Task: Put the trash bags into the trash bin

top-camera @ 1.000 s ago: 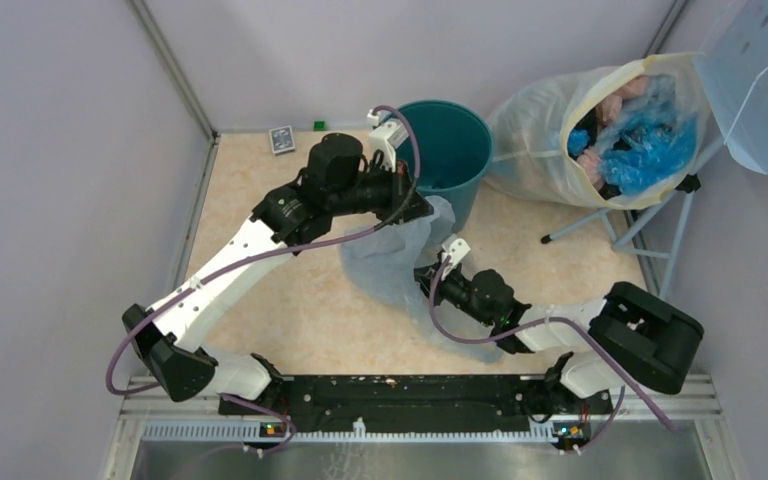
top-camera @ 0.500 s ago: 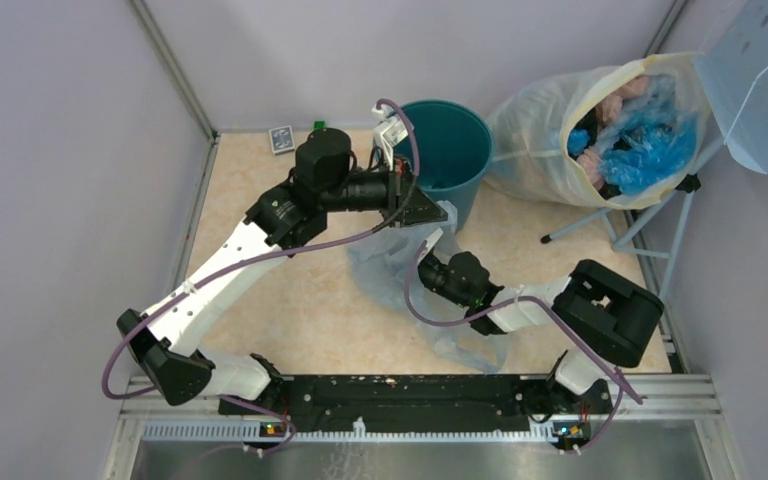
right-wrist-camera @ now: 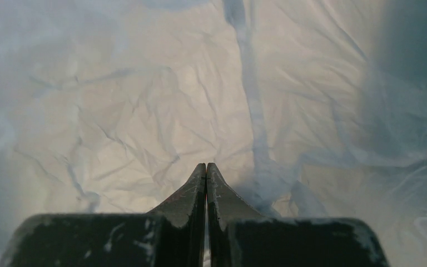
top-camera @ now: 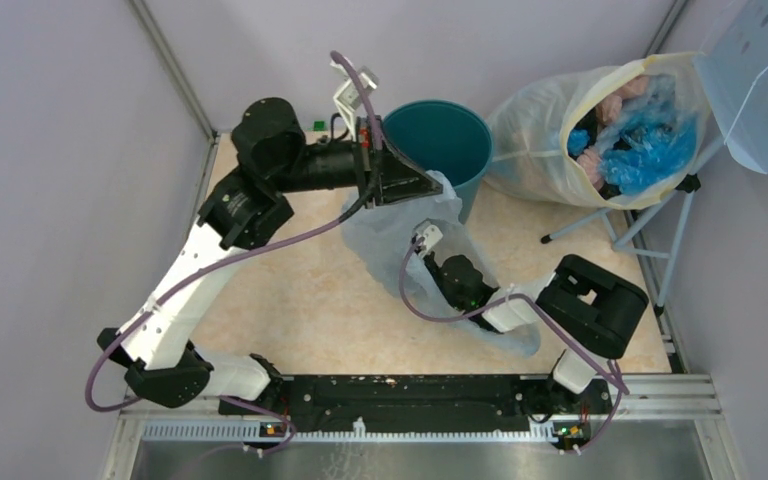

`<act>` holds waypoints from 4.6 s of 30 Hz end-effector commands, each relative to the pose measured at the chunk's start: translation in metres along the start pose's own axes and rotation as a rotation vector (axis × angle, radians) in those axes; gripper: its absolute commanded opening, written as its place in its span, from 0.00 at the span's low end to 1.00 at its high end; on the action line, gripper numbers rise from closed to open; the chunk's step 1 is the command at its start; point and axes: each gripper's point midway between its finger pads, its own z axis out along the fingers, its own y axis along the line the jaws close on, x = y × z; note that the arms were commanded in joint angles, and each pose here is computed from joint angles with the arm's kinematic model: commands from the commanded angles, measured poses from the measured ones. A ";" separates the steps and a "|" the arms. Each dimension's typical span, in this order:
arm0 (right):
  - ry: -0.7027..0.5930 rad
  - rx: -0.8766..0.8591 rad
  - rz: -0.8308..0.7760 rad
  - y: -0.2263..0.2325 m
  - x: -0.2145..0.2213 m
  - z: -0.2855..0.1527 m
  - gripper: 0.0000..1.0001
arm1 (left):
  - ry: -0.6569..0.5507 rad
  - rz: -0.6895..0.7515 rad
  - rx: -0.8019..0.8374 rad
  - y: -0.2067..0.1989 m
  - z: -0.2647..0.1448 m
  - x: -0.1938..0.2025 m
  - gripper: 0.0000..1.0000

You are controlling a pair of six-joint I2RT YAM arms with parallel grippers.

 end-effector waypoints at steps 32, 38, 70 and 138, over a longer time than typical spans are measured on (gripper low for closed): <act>0.047 -0.054 -0.164 0.066 -0.122 -0.041 0.44 | -0.082 0.194 -0.543 0.050 -0.073 -0.011 0.00; 0.029 -0.058 -0.119 0.074 -0.160 -0.082 0.64 | -0.080 0.205 -0.592 0.058 -0.080 -0.010 0.00; 0.149 0.261 -0.177 0.011 -0.207 -0.109 0.00 | -0.133 0.280 -0.557 0.034 -0.095 -0.017 0.00; -0.026 0.524 -0.186 -0.065 -0.413 -0.106 0.00 | -0.499 0.406 -0.510 0.033 -0.066 -0.114 0.00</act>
